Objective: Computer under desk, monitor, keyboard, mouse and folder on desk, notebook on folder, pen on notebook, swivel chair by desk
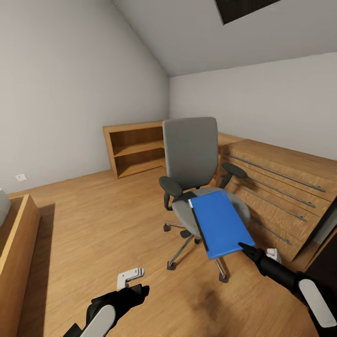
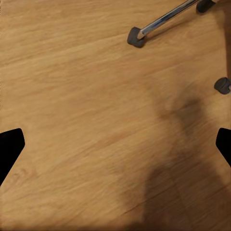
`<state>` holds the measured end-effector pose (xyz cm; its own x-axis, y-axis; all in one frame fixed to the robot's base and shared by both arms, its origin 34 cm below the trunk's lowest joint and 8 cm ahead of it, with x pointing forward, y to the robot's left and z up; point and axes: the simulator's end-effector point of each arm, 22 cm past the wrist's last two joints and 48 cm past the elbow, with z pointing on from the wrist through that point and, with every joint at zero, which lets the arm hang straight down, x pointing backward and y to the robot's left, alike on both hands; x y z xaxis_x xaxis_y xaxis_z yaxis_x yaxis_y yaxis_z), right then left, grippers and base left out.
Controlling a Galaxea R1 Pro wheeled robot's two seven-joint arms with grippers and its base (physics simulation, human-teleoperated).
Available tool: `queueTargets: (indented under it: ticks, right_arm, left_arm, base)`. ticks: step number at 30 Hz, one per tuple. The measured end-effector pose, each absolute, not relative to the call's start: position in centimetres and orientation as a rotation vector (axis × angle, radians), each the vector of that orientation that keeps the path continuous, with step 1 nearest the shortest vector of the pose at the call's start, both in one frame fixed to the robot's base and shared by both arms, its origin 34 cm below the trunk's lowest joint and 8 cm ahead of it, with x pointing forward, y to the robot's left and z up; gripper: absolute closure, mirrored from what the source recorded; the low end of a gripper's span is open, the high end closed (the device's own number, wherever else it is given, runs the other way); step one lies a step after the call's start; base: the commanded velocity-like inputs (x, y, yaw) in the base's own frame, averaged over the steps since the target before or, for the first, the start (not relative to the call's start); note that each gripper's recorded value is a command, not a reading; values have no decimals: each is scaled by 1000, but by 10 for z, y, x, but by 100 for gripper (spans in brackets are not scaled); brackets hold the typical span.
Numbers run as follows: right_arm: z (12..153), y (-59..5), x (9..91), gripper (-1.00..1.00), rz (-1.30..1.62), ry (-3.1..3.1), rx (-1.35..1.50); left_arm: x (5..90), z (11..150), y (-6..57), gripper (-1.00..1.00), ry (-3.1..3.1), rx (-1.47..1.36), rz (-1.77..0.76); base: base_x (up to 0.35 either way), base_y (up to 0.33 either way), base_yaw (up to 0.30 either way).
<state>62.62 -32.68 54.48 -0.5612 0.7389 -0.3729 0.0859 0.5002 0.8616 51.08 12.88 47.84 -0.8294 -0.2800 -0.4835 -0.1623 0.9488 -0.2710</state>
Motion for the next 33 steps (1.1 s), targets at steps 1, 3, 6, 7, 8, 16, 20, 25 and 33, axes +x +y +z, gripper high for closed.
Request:
queueTargets:
  ticks: [1, 3, 6, 7, 8, 16, 20, 25, 33]
  right_arm:
    - [546, -333, 627, 100, 1070, 1963, 690]
    - [548, -340, 627, 100, 1062, 1951, 704]
    - [553, -358, 628, 100, 1042, 1918, 737]
    - [554, -361, 628, 100, 1038, 1912, 742]
    - [556, -366, 629, 100, 1033, 1901, 748]
    - [594, -389, 640, 100, 886, 1899, 660]
    - [620, -400, 648, 100, 688, 1948, 574]
    - [637, -402, 651, 100, 543, 1982, 553]
    - [676, -396, 653, 100, 481, 1997, 508]
  left_arm:
    - [511, 478, 129, -100, 2563, -314, -296]
    - [511, 478, 129, -100, 2563, -314, -296]
    - [510, 478, 129, -100, 2565, -314, -296]
    - [510, 478, 129, -100, 2565, -314, -296]
    - [510, 478, 129, -100, 2565, -314, -296]
    - [513, 488, 129, -100, 2566, -314, -295]
    - [515, 497, 129, -100, 2565, -316, -294]
    - [517, 507, 130, -100, 2568, -317, -291]
    - [524, 524, 136, -100, 2553, -297, -247]
  base:
    - [-5, 0, 0]
    - [-3, 0, 0]
    - [-1, 0, 0]
    - [0, 0, 0]
    - [0, 0, 0]
    - [0, 0, 0]
    - [0, 0, 0]
    - [0, 0, 0]
    - [0, 0, 0]
